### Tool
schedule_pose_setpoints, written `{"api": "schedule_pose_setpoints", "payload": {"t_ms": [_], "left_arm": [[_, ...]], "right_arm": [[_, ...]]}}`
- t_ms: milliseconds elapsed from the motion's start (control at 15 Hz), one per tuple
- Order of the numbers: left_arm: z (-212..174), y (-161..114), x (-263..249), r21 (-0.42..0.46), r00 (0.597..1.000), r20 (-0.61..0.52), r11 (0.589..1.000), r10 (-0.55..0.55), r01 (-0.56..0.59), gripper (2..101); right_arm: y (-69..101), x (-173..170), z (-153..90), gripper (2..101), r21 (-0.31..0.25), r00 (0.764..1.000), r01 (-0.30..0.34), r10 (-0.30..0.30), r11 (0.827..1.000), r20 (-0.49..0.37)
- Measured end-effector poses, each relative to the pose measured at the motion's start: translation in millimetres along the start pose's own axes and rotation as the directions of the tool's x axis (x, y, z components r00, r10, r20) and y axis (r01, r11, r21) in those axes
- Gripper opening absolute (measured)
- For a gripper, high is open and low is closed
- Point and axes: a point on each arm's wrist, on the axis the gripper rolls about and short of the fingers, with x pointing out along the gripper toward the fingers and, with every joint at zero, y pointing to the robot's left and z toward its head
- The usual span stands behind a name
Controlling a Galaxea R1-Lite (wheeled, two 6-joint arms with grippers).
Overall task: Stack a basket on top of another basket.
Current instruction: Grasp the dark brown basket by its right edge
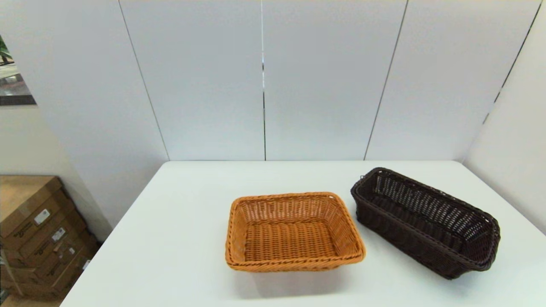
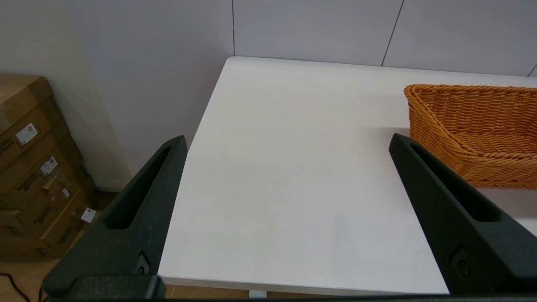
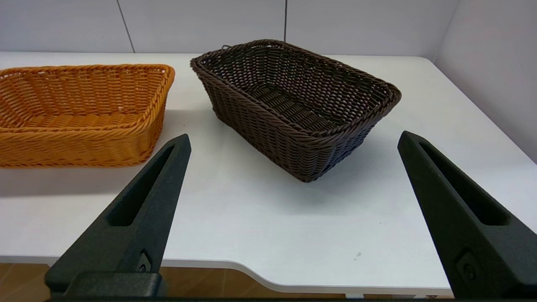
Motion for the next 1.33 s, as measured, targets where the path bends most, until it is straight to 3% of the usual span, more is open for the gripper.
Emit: {"api": "schedule_pose_setpoints", "payload": {"t_ms": [933,1067,1200,1333], "left_arm": [[0.0,0.0,0.0,0.000,1.000,-0.001,1.000,0.000,0.000,97.7],[0.0,0.0,0.0,0.000,1.000,-0.001,1.000,0.000,0.000,97.7],[0.0,0.0,0.0,0.000,1.000,0.000,1.000,0.000,0.000,97.7],[0.0,0.0,0.0,0.000,1.000,0.000,1.000,0.000,0.000,97.8]], "right_arm": [[0.0,0.2,0.4,97.9,-0.008,1.000,-0.002,0.002,1.000,0.001],[0.1,2.6,1.1,98.0,-0.018,0.999,-0.006,0.005,1.000,-0.031],[0.1,6.4,8.7,98.0,0.000,0.997,-0.007,0.007,1.000,-0.076],[0.0,11.5,32.1,98.0,0.049,0.995,-0.009,0.014,0.999,-0.100]]}}
